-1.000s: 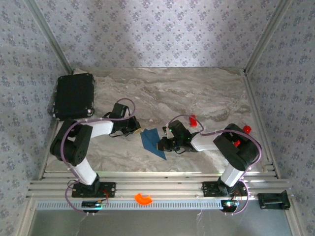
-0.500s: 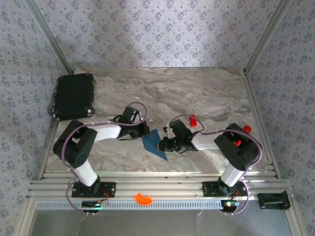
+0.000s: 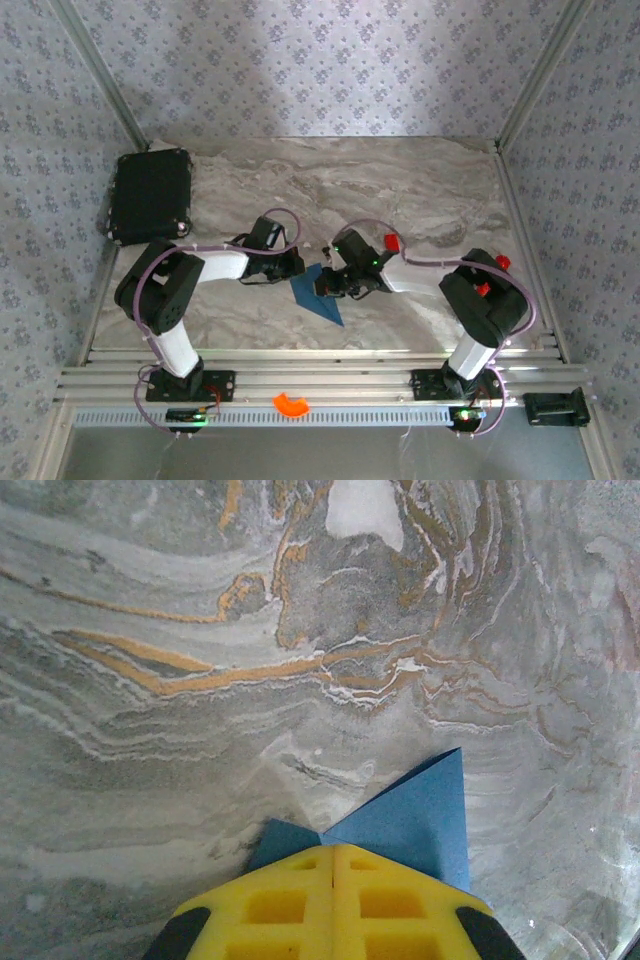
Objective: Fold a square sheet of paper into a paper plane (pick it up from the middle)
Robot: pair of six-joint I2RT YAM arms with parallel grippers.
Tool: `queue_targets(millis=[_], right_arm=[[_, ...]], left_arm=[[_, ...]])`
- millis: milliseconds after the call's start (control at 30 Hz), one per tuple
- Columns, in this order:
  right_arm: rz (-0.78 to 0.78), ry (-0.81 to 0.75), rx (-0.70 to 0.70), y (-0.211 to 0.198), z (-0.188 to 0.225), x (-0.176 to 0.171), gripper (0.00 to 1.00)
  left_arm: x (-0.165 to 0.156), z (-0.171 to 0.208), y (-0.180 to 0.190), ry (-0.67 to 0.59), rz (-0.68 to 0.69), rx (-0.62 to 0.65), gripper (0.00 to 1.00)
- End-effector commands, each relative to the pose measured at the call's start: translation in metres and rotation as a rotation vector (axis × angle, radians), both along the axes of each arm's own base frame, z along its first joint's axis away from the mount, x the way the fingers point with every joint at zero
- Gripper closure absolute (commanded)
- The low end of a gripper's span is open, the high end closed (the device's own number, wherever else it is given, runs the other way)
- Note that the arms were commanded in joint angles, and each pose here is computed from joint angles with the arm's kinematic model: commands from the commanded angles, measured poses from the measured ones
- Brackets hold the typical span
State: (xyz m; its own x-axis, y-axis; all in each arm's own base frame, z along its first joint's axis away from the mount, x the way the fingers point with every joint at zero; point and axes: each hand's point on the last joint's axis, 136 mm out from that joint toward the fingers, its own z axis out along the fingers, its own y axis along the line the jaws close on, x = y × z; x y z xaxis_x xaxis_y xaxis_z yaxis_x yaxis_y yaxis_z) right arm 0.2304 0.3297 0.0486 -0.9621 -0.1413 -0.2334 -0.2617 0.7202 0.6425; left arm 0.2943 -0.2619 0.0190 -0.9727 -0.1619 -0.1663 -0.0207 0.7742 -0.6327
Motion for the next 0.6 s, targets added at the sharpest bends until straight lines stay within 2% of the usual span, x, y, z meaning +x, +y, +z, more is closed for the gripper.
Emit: queue_targets(millis=[0, 167, 333, 567], right_arm=[[0.018, 0.025, -0.072, 0.005, -0.019, -0.002, 0.98], [0.0, 0.076, -0.147, -0.007, -0.048, -0.011, 0.98], [0.002, 0.097, -0.095, -0.02, -0.046, -0.034, 0.95], [-0.024, 0.107, -0.09, -0.047, -0.049, -0.058, 0.93]], left_arm=[[-0.018, -0.032, 0.021, 0.076, 0.002, 0.121, 0.99], [-0.016, -0.033, 0.02, 0.076, -0.001, 0.124, 1.0], [-0.019, -0.04, 0.023, 0.089, -0.006, 0.138, 1.0], [-0.021, -0.046, 0.025, 0.104, -0.003, 0.143, 1.0]])
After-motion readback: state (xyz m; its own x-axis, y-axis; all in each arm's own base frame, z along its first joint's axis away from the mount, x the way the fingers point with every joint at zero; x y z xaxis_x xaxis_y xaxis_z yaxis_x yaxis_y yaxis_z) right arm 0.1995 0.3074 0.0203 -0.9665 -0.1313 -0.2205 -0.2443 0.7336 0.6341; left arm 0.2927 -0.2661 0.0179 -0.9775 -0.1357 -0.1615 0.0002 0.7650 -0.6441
